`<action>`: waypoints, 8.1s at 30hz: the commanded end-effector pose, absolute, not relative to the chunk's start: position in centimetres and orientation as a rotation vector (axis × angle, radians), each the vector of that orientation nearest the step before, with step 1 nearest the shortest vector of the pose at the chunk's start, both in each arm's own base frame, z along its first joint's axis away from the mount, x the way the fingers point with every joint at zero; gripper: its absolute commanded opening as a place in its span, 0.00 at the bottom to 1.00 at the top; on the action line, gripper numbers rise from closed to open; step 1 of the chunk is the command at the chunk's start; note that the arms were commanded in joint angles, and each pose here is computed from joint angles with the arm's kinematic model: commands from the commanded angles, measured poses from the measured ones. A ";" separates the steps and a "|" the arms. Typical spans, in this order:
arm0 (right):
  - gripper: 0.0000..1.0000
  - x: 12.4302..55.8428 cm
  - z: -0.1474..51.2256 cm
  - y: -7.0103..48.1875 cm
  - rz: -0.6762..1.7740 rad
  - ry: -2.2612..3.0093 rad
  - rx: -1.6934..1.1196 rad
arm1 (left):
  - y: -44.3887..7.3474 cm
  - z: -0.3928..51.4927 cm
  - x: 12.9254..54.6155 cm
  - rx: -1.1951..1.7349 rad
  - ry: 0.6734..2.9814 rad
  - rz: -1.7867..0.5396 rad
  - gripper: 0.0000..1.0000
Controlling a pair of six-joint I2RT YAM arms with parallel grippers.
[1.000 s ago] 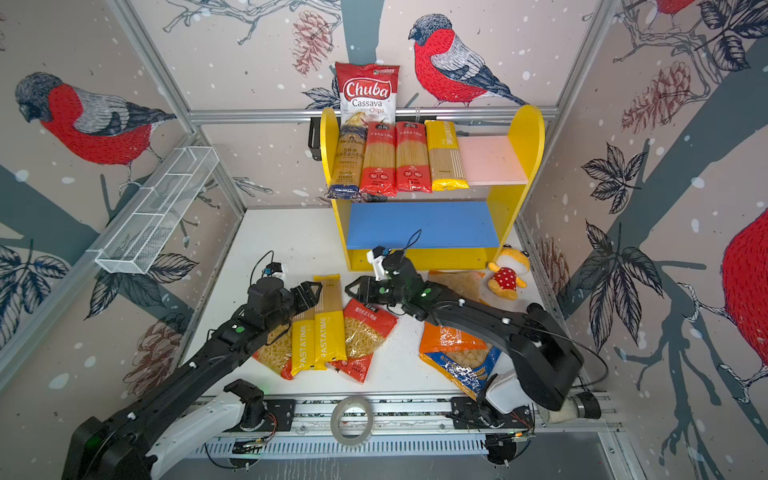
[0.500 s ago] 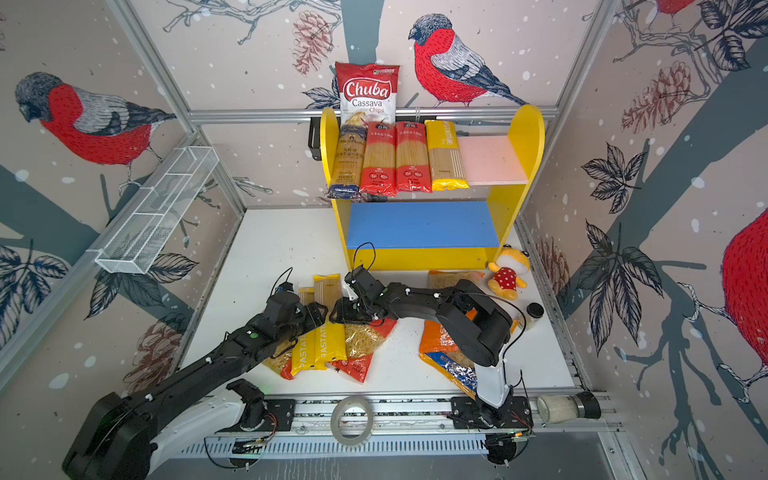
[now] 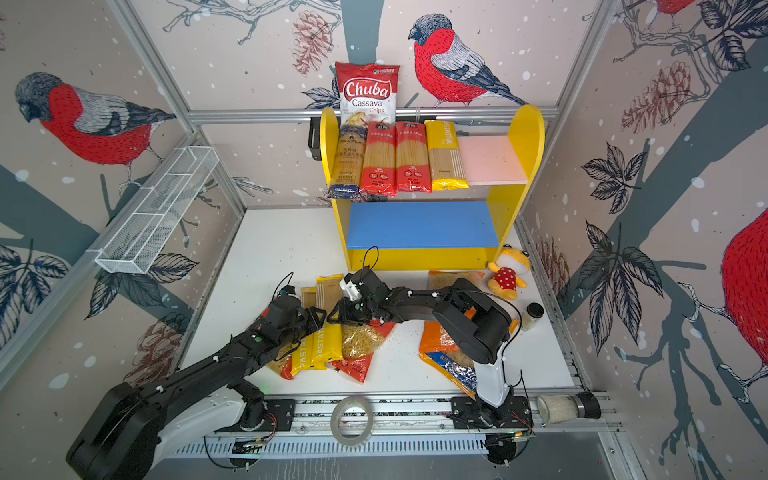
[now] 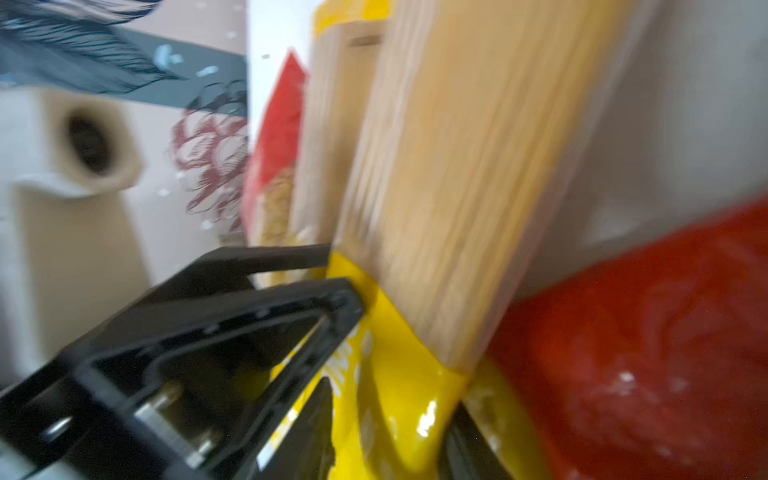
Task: Place and organize the pasta boxes and bags onto the shelf
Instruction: 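Grasp the yellow PASTATIME pack with both grippers and lift it upright, then raise the yellow pack toward the pink shelf with both grippers, then push the pack onto the shelf with the right gripper while the left releases, then stand the yellow pack upright at the shelf end with the right gripper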
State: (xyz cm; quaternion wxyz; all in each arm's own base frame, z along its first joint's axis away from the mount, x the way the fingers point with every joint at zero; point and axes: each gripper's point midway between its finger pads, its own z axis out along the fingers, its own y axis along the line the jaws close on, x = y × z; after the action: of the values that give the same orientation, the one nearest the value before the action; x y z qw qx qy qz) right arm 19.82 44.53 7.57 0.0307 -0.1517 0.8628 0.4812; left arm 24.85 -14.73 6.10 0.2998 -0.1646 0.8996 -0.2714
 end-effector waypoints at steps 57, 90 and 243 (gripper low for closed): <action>0.00 17.7 34.6 33.3 1.417 1.484 -0.868 | -26.4 34.8 24.4 0.424 1.499 -1.446 0.70; 0.79 19.1 32.2 28.8 1.547 1.494 -0.541 | -26.8 49.7 26.3 0.475 1.120 -1.311 0.12; 0.75 37.0 42.4 8.8 1.300 1.386 0.611 | -26.3 36.8 29.1 0.221 1.457 -1.202 0.67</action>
State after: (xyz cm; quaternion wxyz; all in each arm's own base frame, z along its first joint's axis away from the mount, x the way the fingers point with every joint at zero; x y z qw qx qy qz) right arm 37.71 7.88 43.36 0.5439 0.2753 0.5603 0.5608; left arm 29.01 -26.65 37.45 0.5727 0.0896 0.6131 -0.5368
